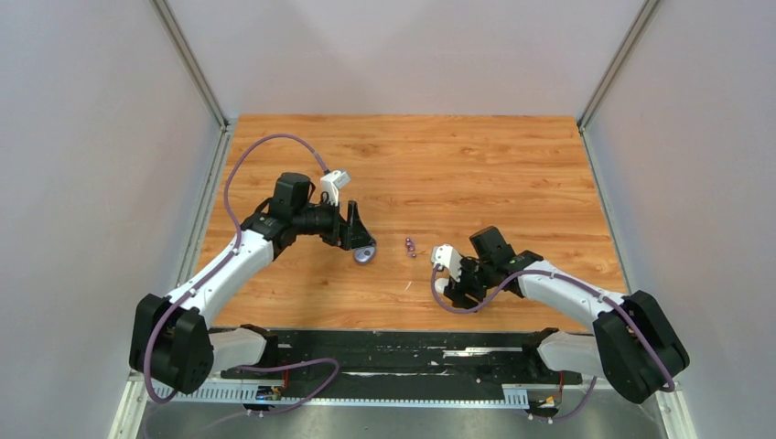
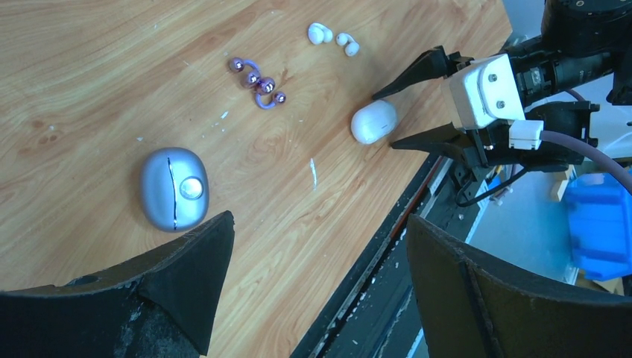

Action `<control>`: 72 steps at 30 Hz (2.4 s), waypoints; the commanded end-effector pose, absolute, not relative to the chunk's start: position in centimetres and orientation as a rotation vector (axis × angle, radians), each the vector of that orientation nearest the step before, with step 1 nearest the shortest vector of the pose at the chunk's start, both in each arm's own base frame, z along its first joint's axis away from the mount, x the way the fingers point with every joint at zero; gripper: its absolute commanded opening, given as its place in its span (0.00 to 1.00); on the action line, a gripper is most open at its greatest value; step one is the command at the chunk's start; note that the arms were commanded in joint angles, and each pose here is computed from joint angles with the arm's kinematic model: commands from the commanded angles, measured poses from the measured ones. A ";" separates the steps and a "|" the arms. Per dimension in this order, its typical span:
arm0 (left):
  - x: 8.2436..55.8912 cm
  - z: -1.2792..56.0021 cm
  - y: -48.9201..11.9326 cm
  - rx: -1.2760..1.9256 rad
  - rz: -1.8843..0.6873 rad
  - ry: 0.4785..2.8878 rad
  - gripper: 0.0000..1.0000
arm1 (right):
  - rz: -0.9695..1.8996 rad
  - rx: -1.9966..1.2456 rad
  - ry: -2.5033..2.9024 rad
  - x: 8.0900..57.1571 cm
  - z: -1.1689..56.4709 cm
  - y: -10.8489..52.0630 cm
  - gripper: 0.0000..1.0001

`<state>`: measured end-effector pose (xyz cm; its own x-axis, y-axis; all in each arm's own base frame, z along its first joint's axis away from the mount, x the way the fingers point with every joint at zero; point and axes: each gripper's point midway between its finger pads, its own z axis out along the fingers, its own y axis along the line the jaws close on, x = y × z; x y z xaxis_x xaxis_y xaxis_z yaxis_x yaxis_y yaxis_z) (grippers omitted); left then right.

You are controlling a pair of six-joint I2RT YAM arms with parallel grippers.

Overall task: Insert the wireless bluetooth earbuds into the charging case
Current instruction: Pick up the charging case at the center of the board.

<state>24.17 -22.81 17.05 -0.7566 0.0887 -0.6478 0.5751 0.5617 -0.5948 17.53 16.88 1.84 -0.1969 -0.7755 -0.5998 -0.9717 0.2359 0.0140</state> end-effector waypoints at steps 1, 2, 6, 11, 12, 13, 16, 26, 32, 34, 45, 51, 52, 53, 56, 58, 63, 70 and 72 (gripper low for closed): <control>25.2 18.9 -23.4 0.586 -1.125 2.148 0.91 | 0.535 -1.629 1.967 18.0 1.7 17.4 0.62; 25.2 18.9 -23.4 0.587 -1.127 2.148 0.91 | 0.537 -1.619 1.970 18.2 1.8 17.5 0.62; 25.2 19.0 -23.4 0.583 -1.126 2.146 0.91 | 0.547 -1.586 1.969 18.8 2.0 18.1 0.63; 25.0 19.1 -23.3 0.586 -1.125 2.144 0.91 | 0.545 -1.599 1.962 19.0 1.9 18.2 0.58; 25.0 19.0 -23.3 0.589 -1.124 2.143 0.91 | 0.542 -1.602 1.961 19.0 1.9 18.2 0.54; 25.0 18.9 -23.3 0.590 -1.121 2.145 0.91 | 0.540 -1.607 1.956 19.0 1.9 18.2 0.48; 25.2 18.6 -23.4 0.600 -1.118 2.137 0.91 | 0.547 -1.624 1.944 18.8 1.7 18.2 0.30; 27.3 24.7 -24.9 0.700 -1.131 1.874 0.92 | 0.342 -1.460 1.506 25.8 17.7 21.6 0.00; 27.1 31.6 -25.6 0.836 -1.109 1.619 0.92 | 0.093 -1.414 1.047 27.8 29.5 23.6 0.00; 27.0 33.0 -25.8 0.883 -1.085 1.587 0.90 | 0.005 -1.420 0.941 27.8 31.4 24.2 0.00; 25.0 36.2 -26.8 0.981 -1.048 1.446 0.81 | -0.117 -1.323 0.800 27.3 36.5 26.6 0.00; 24.4 36.0 -27.1 0.980 -1.070 1.444 0.85 | -0.007 -1.277 0.830 26.5 37.9 27.1 0.00; 24.3 36.2 -27.2 0.975 -1.078 1.439 0.87 | 0.013 -1.283 0.832 26.3 37.8 27.2 0.00; 24.2 36.4 -27.2 0.978 -1.086 1.433 0.89 | 0.030 -1.294 0.837 26.1 37.5 27.4 0.00; 24.1 36.9 -27.5 0.990 -1.108 1.415 0.89 | 0.069 -1.288 0.844 25.6 37.5 27.5 0.00; 24.2 37.2 -27.7 0.991 -1.125 1.408 0.87 | 0.091 -1.287 0.850 25.5 37.3 27.6 0.00; 24.1 38.1 -28.3 1.002 -1.171 1.375 0.79 | 0.104 -1.283 0.866 25.5 37.0 27.7 0.00; 24.4 38.2 -29.0 1.018 -1.214 1.378 0.68 | 0.114 -1.283 0.883 25.6 36.5 27.8 0.00; 24.5 38.1 -29.2 1.025 -1.224 1.380 0.67 | 0.111 -1.287 0.889 25.8 36.3 27.9 0.00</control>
<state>25.04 -28.55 35.59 -0.2056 0.0155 -0.9785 0.9614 0.1900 -0.1991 26.02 27.69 34.19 0.6567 -0.4333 -0.6173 -0.5489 0.2867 -0.7852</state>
